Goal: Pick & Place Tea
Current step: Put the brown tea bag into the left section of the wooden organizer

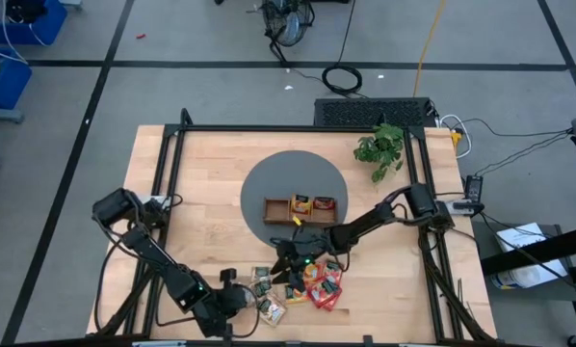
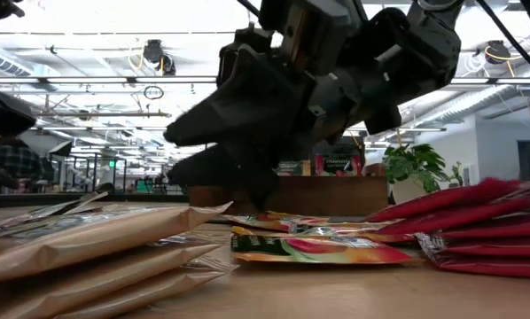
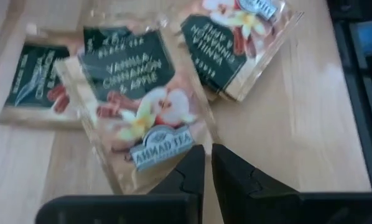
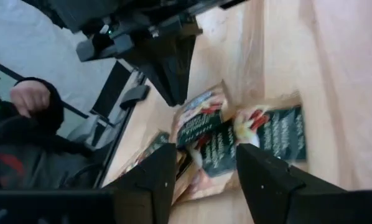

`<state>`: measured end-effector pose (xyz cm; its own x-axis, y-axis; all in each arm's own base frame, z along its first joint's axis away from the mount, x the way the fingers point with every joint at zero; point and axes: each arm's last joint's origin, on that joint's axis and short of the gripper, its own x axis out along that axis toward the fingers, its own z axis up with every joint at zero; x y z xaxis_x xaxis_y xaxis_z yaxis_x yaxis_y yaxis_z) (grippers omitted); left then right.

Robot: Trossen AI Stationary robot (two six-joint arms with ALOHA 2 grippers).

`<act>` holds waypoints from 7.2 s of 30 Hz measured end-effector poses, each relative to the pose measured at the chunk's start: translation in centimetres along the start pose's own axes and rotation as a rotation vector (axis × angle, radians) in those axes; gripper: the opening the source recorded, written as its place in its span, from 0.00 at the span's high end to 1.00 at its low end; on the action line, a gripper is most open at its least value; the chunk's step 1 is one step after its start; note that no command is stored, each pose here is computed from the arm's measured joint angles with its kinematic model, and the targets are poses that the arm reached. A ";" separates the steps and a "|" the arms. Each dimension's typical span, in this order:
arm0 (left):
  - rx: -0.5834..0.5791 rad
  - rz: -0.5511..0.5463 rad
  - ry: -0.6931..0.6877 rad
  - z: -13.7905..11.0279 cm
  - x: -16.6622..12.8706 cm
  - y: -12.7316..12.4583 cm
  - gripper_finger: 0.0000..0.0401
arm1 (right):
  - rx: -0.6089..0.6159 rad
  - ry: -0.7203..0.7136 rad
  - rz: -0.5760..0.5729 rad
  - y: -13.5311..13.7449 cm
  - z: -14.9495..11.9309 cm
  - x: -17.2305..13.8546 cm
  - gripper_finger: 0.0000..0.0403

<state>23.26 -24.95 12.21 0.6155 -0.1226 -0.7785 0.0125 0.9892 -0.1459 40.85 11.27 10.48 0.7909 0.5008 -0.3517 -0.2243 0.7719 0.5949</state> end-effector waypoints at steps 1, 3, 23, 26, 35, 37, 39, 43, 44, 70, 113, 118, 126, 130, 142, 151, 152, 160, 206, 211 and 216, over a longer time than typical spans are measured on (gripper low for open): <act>0.002 0.004 -0.001 0.1 0.1 0.2 0.91 | 0.014 0.004 0.000 0.0 -0.1 0.0 0.60; 0.003 0.021 -0.003 0.1 0.2 0.5 0.91 | 0.019 0.006 0.002 0.2 -0.2 0.1 0.60; -0.032 0.067 -0.140 1.0 1.7 3.4 0.91 | 0.062 0.056 -0.048 -0.2 -0.7 0.0 0.61; -0.032 0.065 -0.156 1.1 1.8 3.7 0.91 | 0.066 0.061 -0.073 -0.3 -0.8 0.0 0.61; -0.035 0.077 -0.154 1.2 2.0 4.0 0.91 | -0.019 0.033 -0.128 -0.3 0.3 -0.7 0.61; -0.036 0.077 -0.154 1.2 2.0 4.0 0.91 | -0.035 0.027 -0.159 0.1 0.7 -1.1 0.61; -0.037 0.077 -0.154 1.2 2.0 4.0 0.91 | -0.029 0.046 -0.193 0.2 0.8 -1.4 0.61; -0.036 0.090 -0.163 1.2 2.0 4.1 0.91 | 0.043 0.128 -0.248 -0.3 -0.1 -1.6 0.61; -0.034 0.089 -0.164 1.2 2.0 4.1 0.91 | 0.062 0.148 -0.254 -0.4 -0.3 -1.6 0.61; -0.002 0.142 -0.184 1.8 2.2 4.9 0.91 | 0.156 0.155 -0.194 -1.3 0.5 -2.1 0.61; 0.036 -0.031 -0.097 2.4 3.1 5.3 0.91 | 0.117 0.176 -0.165 -1.6 0.3 -1.9 0.61; 0.023 -0.036 -0.111 2.6 4.9 6.1 0.91 | 0.134 0.196 -0.161 -1.6 0.2 -1.9 0.61; 0.061 -0.048 -0.125 2.8 5.2 6.3 0.91 | 0.099 0.166 -0.223 -2.1 0.4 -2.1 0.61; 0.086 -0.054 -0.120 2.9 4.2 6.0 0.91 | 0.071 0.163 -0.232 -2.2 0.4 -2.1 0.61; 0.019 -0.210 -0.138 4.5 -0.6 2.2 0.91 | -0.048 0.121 -0.120 -1.4 0.9 -1.8 0.61; -0.029 -0.332 -0.063 4.2 2.1 -2.9 0.91 | -0.046 0.143 -0.075 -1.3 0.9 -1.8 0.61; -0.027 -0.336 -0.040 3.9 2.7 -3.2 0.91 | -0.047 0.145 -0.071 -1.2 0.8 -1.7 0.61; -0.072 -0.278 0.016 3.1 5.7 -2.5 0.91 | -0.074 0.175 0.008 1.2 -0.5 -0.9 0.61; 0.127 -0.145 -0.050 5.4 7.5 1.7 0.91 | -0.021 0.201 -0.059 3.3 -2.3 -0.3 0.61; 0.127 -0.143 -0.051 5.4 7.6 1.8 0.91 | -0.046 0.204 -0.057 3.3 -2.4 -0.3 0.67; 0.124 -0.143 -0.051 5.4 7.6 1.8 0.91 | -0.123 0.207 -0.044 3.6 -2.5 -0.2 0.83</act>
<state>32.21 -23.64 9.37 0.6393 -0.2617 -0.7231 0.1981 0.9646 -0.1740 38.43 14.94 10.86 0.6705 0.5253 -0.5239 -0.2698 0.8305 0.4874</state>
